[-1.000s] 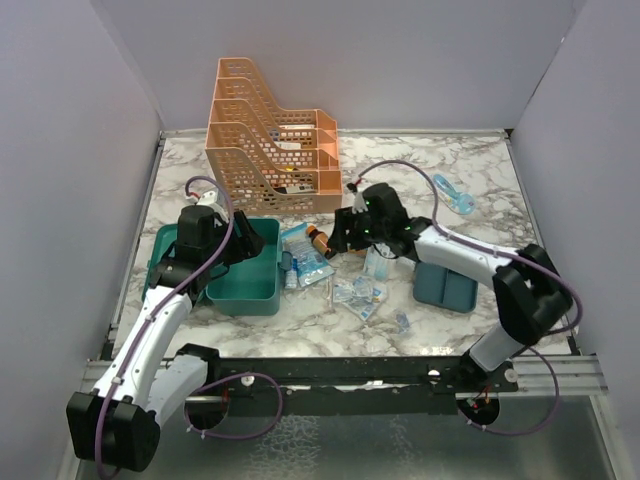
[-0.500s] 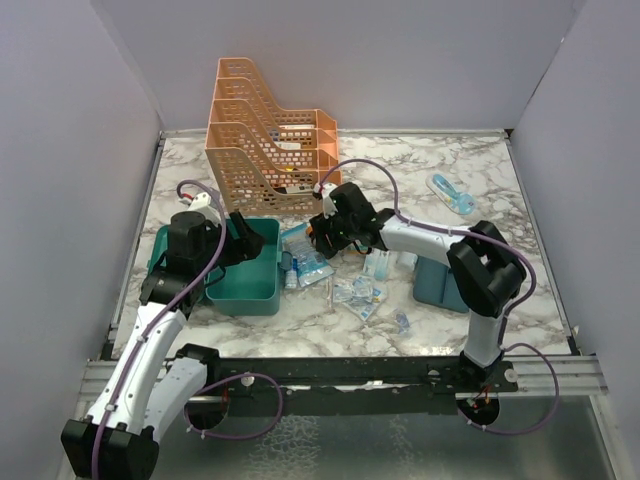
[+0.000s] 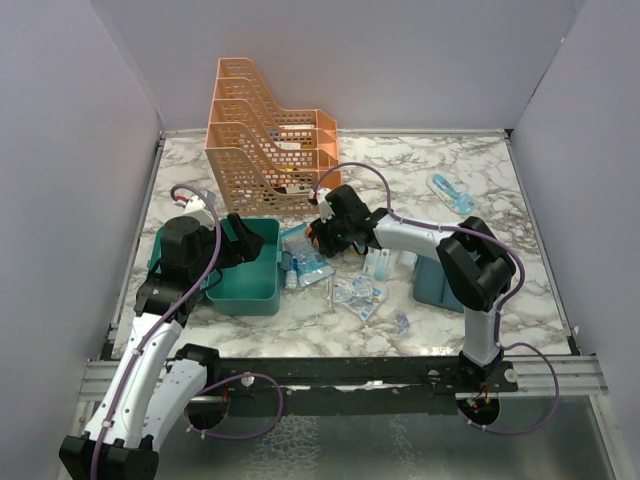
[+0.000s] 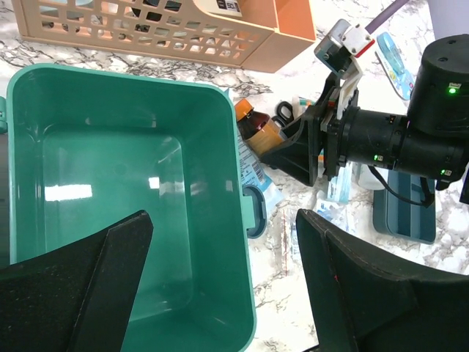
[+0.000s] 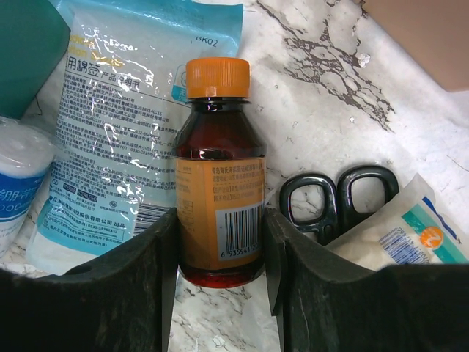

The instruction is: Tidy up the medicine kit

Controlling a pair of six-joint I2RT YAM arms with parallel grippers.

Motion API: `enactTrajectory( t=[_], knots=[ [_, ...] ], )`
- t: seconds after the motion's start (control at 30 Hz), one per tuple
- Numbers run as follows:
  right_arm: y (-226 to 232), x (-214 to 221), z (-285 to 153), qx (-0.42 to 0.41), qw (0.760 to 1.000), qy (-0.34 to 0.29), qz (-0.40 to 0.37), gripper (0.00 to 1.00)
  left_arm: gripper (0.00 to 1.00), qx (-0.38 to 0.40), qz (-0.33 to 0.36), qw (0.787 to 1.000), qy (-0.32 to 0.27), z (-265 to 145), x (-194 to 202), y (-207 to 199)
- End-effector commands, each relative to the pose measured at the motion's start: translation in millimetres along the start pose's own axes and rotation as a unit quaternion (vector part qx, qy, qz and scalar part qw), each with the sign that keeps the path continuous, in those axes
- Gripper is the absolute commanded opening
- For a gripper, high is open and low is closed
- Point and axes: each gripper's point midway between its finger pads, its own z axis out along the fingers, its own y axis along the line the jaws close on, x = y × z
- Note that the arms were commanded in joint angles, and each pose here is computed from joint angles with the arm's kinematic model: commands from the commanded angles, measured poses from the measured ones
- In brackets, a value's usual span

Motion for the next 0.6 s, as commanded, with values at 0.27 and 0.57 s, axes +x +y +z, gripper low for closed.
enactTrajectory(
  t=[0.27,0.57],
  knots=[
    [0,-3,11,0.002,1.000,0.002,-0.002,0.51,0.84,-0.011,0.025,0.998,-0.050,-17,-28,-5],
    [-8,-14,4,0.034,0.999,-0.015,0.023,0.26,0.85,-0.028,0.022,0.997,-0.062,-25,-35,-3]
  ],
)
